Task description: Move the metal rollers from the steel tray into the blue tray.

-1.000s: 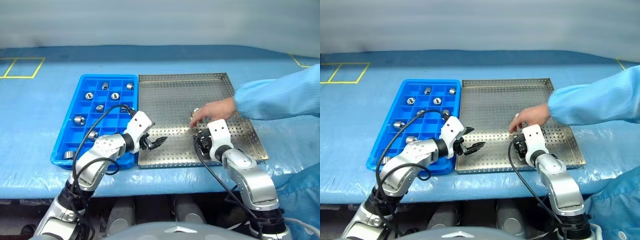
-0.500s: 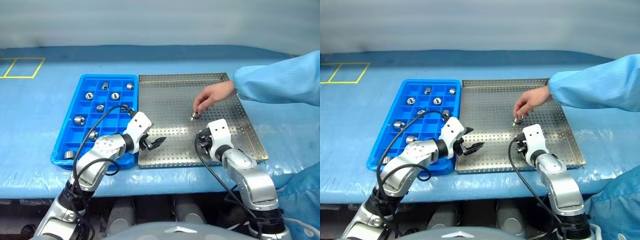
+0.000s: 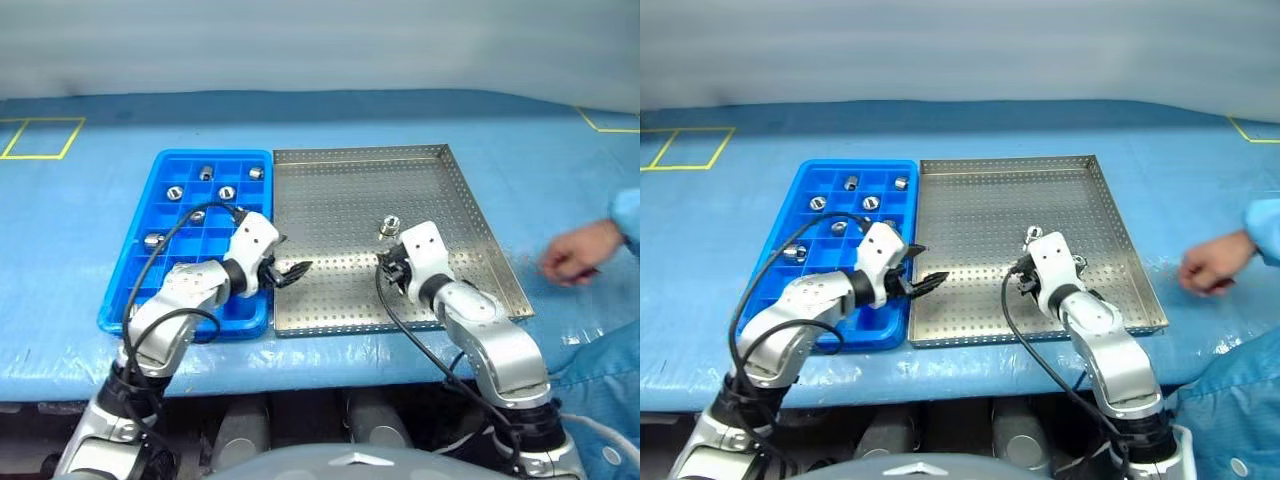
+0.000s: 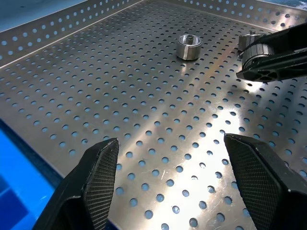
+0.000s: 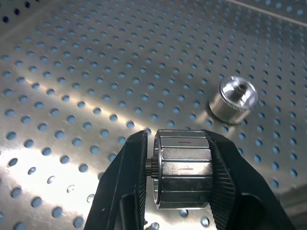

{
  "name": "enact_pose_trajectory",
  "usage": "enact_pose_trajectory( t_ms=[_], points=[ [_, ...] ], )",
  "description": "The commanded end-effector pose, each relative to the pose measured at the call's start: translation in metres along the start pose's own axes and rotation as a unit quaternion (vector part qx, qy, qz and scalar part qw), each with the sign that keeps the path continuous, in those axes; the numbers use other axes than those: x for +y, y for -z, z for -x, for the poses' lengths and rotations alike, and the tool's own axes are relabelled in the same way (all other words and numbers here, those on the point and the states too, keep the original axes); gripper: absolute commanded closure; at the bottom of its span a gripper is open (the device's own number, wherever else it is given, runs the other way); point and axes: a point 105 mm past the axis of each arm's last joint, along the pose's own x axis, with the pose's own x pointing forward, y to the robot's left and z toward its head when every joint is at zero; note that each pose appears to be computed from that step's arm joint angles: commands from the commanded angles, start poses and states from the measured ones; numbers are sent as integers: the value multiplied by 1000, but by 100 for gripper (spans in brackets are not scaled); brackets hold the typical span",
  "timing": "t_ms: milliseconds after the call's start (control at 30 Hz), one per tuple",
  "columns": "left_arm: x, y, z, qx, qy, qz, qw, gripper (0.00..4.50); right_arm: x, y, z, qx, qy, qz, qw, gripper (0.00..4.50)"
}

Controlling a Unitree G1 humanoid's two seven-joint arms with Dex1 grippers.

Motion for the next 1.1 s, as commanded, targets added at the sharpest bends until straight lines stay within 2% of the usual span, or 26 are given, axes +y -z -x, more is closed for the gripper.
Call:
enact_pose_trajectory(
  t_ms=[33, 267, 433, 533, 700, 1000, 1100],
  points=[
    [14, -17, 22, -28, -32, -20, 999, 68, 22, -37, -7, -63, -49, 34, 996, 320],
    [39, -4, 54, 26, -119, -55, 991, 68, 66, -71, -34, -111, -141, 76, 981, 320],
    [33, 7, 64, 40, -149, -48, 987, 68, 101, -87, -61, -118, -196, 142, 963, 320],
    [24, 17, 70, 55, -155, -34, 986, 68, 115, -93, -76, -122, -219, 146, 957, 320],
    [19, 28, 77, 84, -172, -40, 981, 68, 132, -95, -89, -126, -242, 146, 951, 320],
    [10, 33, 77, 86, -180, -19, 980, 68, 153, -114, -105, -153, -260, 143, 943, 320],
    [8, 33, 75, 82, -183, -11, 980, 68, 154, -111, -110, -142, -266, 133, 944, 320]
  ],
)
